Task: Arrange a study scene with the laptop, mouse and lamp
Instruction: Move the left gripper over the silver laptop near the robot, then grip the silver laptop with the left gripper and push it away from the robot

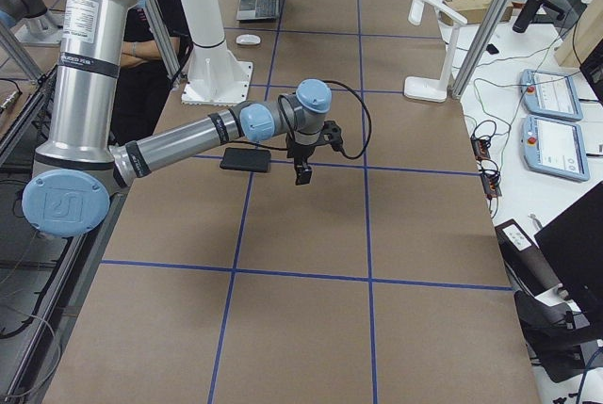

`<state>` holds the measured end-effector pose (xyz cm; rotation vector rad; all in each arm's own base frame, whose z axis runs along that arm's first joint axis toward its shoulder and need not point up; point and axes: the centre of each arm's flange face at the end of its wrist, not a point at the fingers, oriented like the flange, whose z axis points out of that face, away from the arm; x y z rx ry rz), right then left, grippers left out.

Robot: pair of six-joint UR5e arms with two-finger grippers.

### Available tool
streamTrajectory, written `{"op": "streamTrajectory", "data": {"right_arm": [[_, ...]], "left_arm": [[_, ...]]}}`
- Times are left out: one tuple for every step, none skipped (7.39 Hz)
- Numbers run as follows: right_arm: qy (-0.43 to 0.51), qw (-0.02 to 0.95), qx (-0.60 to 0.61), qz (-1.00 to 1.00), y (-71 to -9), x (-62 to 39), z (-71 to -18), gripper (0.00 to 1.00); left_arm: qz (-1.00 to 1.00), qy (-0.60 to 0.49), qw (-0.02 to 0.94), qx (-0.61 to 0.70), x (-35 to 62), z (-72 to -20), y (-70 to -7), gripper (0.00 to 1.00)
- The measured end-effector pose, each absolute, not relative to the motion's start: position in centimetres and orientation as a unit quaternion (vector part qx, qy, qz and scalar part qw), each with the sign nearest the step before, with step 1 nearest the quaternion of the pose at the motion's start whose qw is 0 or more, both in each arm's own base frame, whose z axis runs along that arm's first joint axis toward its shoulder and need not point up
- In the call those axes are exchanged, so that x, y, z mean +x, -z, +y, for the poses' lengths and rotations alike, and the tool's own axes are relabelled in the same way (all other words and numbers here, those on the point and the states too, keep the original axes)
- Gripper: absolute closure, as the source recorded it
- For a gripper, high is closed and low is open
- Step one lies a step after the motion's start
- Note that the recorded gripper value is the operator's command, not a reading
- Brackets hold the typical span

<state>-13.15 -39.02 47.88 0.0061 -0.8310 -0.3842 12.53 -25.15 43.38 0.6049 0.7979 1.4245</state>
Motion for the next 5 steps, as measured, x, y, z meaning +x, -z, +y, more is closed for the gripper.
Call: {"op": "streamTrajectory", "data": {"right_arm": [[0.186, 0.897, 0.006, -0.402, -47.7, -13.3, -39.4, 0.01], [0.185, 0.897, 0.008, -0.402, -47.5, -13.6, -39.8, 0.01], [0.176, 0.898, 0.005, -0.404, -47.3, -13.8, -40.2, 0.01], [0.157, 0.9, -0.002, -0.407, -46.9, -14.0, -40.5, 0.01], [0.14, 0.901, -0.008, -0.41, -46.5, -14.2, -40.8, 0.01]], "left_arm": [[0.345, -0.624, 0.646, 0.274, 12.0, -25.5, -43.3, 0.93], [0.341, -0.622, 0.647, 0.28, 11.6, -25.8, -43.2, 0.94], [0.339, -0.62, 0.648, 0.284, 11.4, -26.0, -43.1, 0.94], [0.337, -0.618, 0.649, 0.29, 11.3, -26.3, -42.8, 0.95], [0.335, -0.617, 0.648, 0.297, 11.4, -26.8, -42.5, 0.95]]}}
